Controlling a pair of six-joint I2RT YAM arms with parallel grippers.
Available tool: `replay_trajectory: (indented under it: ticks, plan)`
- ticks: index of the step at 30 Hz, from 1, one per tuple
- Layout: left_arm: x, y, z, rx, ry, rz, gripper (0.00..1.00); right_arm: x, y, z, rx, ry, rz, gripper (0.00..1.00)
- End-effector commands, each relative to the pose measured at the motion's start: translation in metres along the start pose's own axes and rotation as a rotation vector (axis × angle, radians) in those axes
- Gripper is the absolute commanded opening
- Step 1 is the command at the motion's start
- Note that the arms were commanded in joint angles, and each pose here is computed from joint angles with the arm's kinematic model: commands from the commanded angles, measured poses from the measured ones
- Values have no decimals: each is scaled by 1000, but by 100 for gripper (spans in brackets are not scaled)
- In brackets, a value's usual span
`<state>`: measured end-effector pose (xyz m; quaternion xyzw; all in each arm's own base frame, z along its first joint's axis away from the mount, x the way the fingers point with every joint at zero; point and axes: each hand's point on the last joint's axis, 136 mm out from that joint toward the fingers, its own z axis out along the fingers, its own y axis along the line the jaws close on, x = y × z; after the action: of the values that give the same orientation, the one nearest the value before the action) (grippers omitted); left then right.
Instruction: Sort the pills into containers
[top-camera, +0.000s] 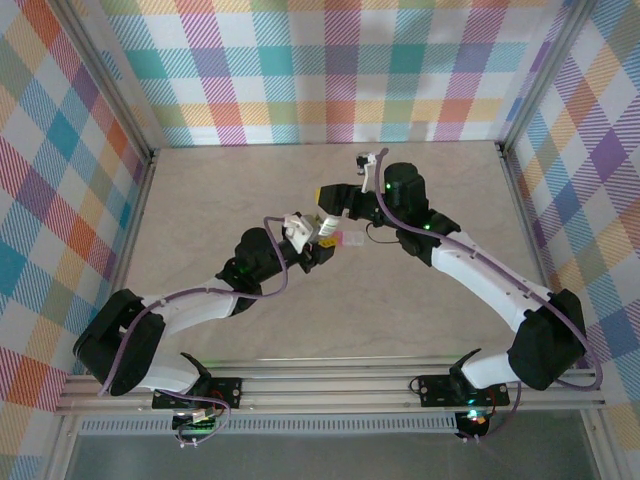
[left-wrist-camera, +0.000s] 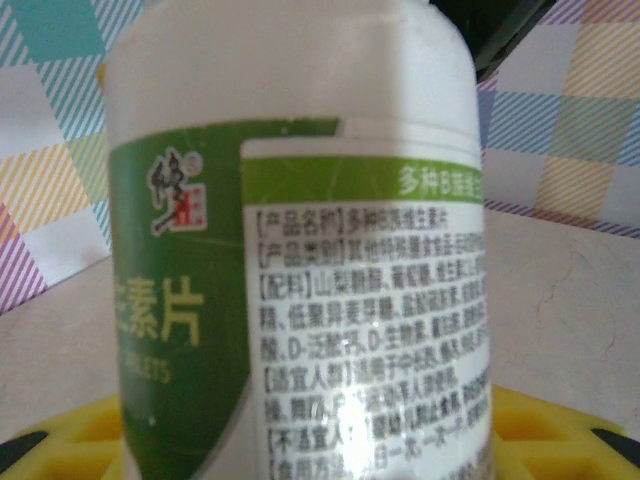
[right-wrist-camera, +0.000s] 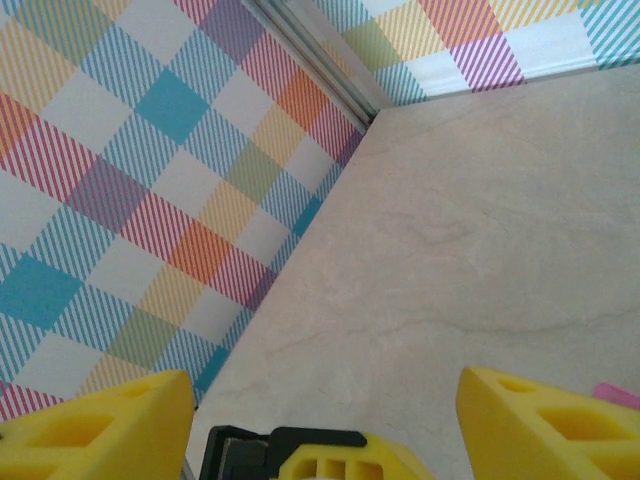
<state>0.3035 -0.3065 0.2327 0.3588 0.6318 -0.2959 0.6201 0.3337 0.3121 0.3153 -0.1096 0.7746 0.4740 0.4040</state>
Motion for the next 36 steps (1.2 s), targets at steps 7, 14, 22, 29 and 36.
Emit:
replay_trajectory:
  ticks: [7, 14, 22, 29, 36]
  plan:
    - [-27, -10, 11, 28, -76, 6, 0, -5, 8, -1, -25, -78, 9, 64]
    - [-27, -9, 14, 20, -85, -17, 0, 1, 8, -4, -22, -92, -15, 49]
    - [-26, -16, 15, 67, -81, -35, 0, 2, 13, -15, -43, -115, -82, 19]
    - [-18, -18, 22, 96, -24, -101, 0, 0, 4, -26, 30, -159, -192, 0]
    - [2, -15, 24, 70, 65, -131, 0, -9, -25, -43, 270, -182, -351, 0]
